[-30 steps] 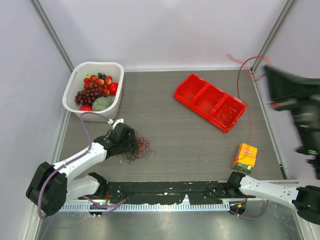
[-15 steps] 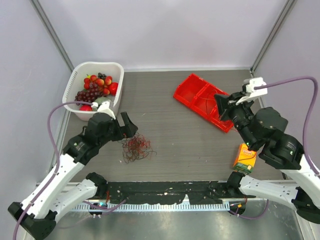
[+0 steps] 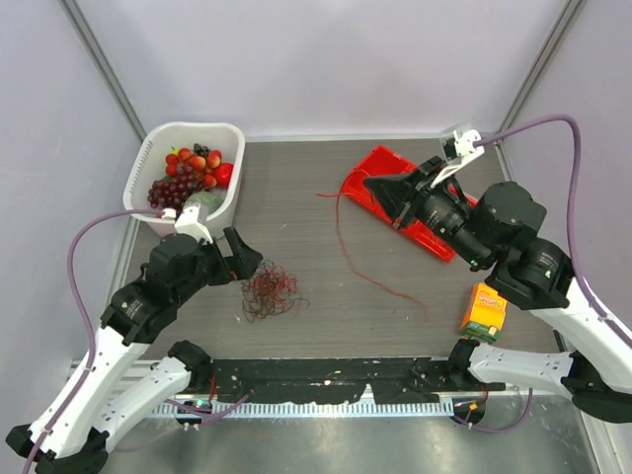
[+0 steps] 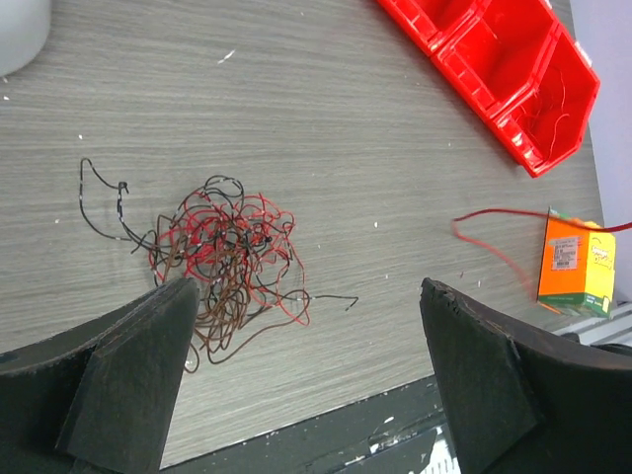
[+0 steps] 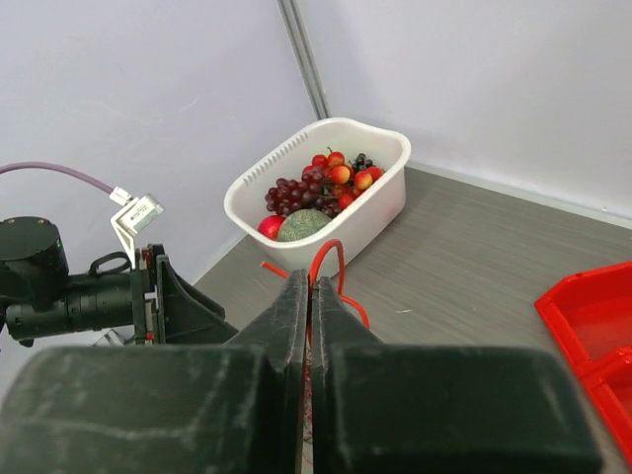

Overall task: Untangle the cables
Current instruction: Untie the cable.

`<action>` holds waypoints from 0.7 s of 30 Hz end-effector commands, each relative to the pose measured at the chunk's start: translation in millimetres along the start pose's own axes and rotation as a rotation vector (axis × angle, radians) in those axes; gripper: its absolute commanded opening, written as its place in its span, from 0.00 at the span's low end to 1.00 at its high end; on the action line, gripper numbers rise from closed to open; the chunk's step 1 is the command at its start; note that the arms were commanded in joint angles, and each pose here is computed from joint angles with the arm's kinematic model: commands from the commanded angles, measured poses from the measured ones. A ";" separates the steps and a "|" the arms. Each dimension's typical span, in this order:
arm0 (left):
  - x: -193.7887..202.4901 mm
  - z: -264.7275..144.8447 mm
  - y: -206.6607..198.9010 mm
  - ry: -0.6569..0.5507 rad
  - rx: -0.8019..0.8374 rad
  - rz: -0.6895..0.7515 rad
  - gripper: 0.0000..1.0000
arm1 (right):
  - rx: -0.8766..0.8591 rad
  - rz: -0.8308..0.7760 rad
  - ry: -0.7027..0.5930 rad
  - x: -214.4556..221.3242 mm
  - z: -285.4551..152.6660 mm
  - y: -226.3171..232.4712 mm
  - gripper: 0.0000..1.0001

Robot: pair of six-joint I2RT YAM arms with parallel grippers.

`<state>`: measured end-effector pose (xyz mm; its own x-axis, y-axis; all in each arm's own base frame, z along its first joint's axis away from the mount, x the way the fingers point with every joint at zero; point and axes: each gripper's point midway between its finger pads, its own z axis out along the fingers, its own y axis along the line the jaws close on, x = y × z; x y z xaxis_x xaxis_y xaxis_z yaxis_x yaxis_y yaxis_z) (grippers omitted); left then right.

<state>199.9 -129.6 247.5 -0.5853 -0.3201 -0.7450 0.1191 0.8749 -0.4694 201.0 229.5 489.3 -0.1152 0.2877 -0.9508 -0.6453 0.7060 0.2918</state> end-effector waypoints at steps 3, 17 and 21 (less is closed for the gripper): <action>11.7 -0.7 -3.7 0.043 0.036 -0.017 0.99 | 0.081 0.006 -0.033 2.6 -1.5 -16.4 0.01; 27.2 3.1 -40.6 0.116 0.247 -0.057 0.96 | 0.445 0.040 0.439 224.3 -53.2 -109.6 0.01; 50.1 13.0 -67.3 0.237 0.391 -0.101 0.86 | 0.372 0.074 0.541 271.1 -36.1 -96.5 0.01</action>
<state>179.9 -171.1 229.6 -0.7077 -0.2996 -0.6398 0.2259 0.7621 -0.6067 203.4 181.8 213.1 -0.5275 -0.0128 -0.8494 -0.2997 0.9384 0.1719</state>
